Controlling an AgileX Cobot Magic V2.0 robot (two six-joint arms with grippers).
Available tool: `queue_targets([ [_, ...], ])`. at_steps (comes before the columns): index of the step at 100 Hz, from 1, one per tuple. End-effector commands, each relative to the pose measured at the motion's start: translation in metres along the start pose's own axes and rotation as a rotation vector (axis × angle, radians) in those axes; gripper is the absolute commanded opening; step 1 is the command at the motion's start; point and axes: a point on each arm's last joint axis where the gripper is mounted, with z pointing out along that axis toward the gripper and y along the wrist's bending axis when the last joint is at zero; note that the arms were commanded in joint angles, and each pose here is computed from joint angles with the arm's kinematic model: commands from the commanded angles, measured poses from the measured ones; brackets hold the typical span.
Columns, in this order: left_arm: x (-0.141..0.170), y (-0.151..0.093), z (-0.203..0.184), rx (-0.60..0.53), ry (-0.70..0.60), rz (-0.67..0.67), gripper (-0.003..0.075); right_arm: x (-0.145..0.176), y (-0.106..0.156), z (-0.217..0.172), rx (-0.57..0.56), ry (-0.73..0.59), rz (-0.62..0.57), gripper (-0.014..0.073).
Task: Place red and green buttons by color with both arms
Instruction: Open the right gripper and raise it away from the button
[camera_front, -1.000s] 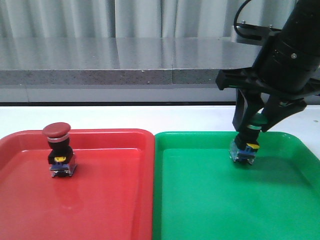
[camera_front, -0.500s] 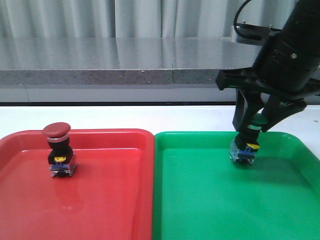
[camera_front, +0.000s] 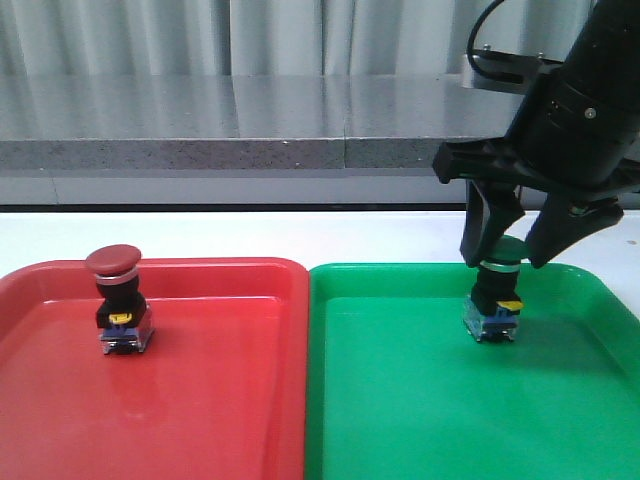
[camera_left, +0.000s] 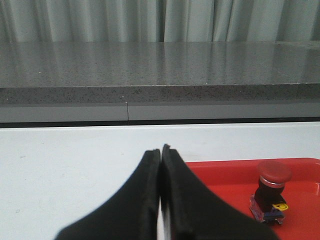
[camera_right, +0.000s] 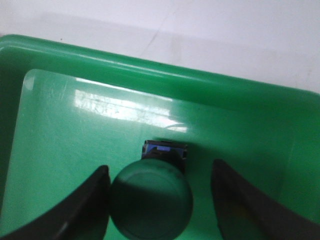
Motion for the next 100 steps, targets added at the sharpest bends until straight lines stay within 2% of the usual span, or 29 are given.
queue_targets([
  [1, 0.005, 0.0, 0.0, 0.006, -0.072, -0.009, -0.0019, -0.01, 0.004, -0.017, -0.018, -0.08, -0.009, 0.0538],
  [10, 0.005, 0.0, 0.0, 0.006, -0.072, -0.009, -0.0019, -0.01, 0.004, -0.017, -0.018, -0.08, -0.009, 0.0565],
  [31, 0.005, 0.0, 0.0, 0.006, -0.072, -0.009, -0.0019, -0.012, 0.005, -0.017, -0.028, -0.098, 0.004, 0.0565],
  [48, 0.005, 0.0, 0.0, 0.006, -0.072, -0.009, -0.0019, -0.018, 0.007, -0.029, -0.046, -0.184, 0.012, 0.0563],
  [70, 0.005, 0.0, 0.0, 0.006, -0.072, -0.009, -0.0019, -0.023, 0.011, -0.077, -0.061, -0.354, -0.022, 0.0563],
  [100, 0.005, 0.0, 0.0, 0.006, -0.072, -0.009, -0.0019, -0.01, 0.007, -0.147, 0.005, -0.561, -0.154, 0.056],
])
